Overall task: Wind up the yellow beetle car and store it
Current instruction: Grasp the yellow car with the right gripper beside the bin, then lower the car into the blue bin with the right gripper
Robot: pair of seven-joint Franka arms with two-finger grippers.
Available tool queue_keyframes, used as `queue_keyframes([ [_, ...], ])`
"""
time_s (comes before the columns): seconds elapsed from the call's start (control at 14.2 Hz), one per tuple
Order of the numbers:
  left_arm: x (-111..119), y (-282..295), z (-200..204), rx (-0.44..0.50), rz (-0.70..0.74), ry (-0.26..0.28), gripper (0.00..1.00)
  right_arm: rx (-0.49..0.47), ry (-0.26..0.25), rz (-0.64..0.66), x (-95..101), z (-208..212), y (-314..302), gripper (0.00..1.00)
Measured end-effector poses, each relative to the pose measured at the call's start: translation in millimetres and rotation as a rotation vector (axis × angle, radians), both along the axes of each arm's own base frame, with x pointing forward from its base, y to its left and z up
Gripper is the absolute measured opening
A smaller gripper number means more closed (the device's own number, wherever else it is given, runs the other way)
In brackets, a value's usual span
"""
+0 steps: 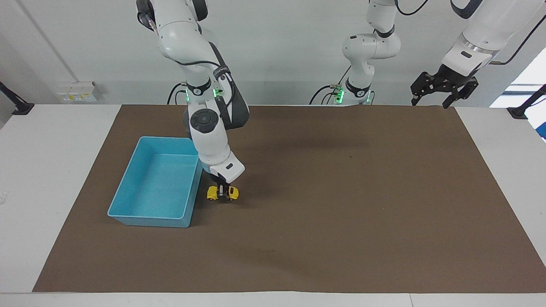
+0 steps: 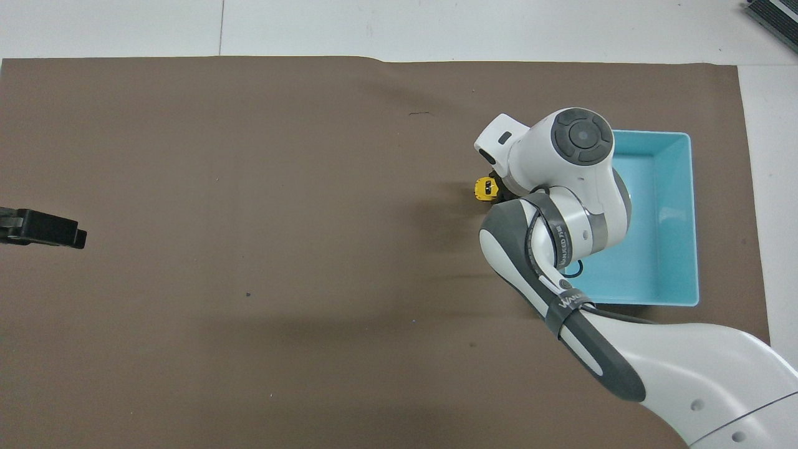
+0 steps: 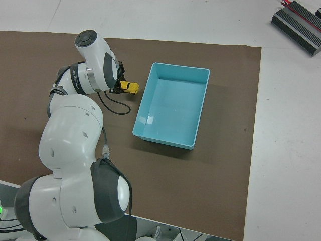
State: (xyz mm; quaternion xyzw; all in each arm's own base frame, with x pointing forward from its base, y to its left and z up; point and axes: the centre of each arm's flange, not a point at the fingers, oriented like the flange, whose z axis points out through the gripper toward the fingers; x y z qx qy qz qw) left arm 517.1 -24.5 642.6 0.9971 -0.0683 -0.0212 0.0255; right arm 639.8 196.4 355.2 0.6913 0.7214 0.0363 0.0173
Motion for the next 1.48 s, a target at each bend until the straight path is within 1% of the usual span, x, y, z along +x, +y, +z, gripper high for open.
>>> queue_keyframes([
  [0.14, 0.0, 0.0, 0.0, 0.0, 0.0, 0.0, 1.0, -0.003, 0.009, -0.008, 3.9, 17.2, 3.7, 0.49],
  [0.35, 0.0, 0.0, 0.0, 0.0, 0.0, 0.0, 1.0, 0.007, 0.005, -0.012, 9.0, 49.4, 10.3, 0.49],
  [0.49, -0.1, 0.0, 0.0, 0.0, 0.0, 0.0, 1.0, 0.055, 0.011, -0.039, 10.8, 69.1, 17.6, 0.49],
  [0.56, -0.1, 0.0, 0.0, 0.0, 0.0, 0.0, 1.0, 0.07, 0.024, -0.053, 9.4, 80.8, 22.4, 0.49],
  [0.78, -0.1, 0.0, 0.0, 0.0, 0.0, 0.0, 1.0, 0.06, 0.056, -0.075, -2.6, 111.6, 24.4, 0.49],
  [0.92, -0.1, 0.0, 0.0, 0.0, 0.0, 0.0, 1.0, 0.05, 0.071, -0.091, -4.0, 119.3, 9.8, 0.49],
  [1.2, -0.1, 0.0, 0.0, 0.0, 0.0, 0.001, 1.0, 0.027, 0.119, -0.101, -4.6, 126.9, -33.8, 0.49],
  [1.48, -0.1, 0.0, 0.0, 0.0, 0.0, 0.001, 1.0, 0.005, 0.138, -0.108, -3.6, 118.6, -85.9, 0.49],
])
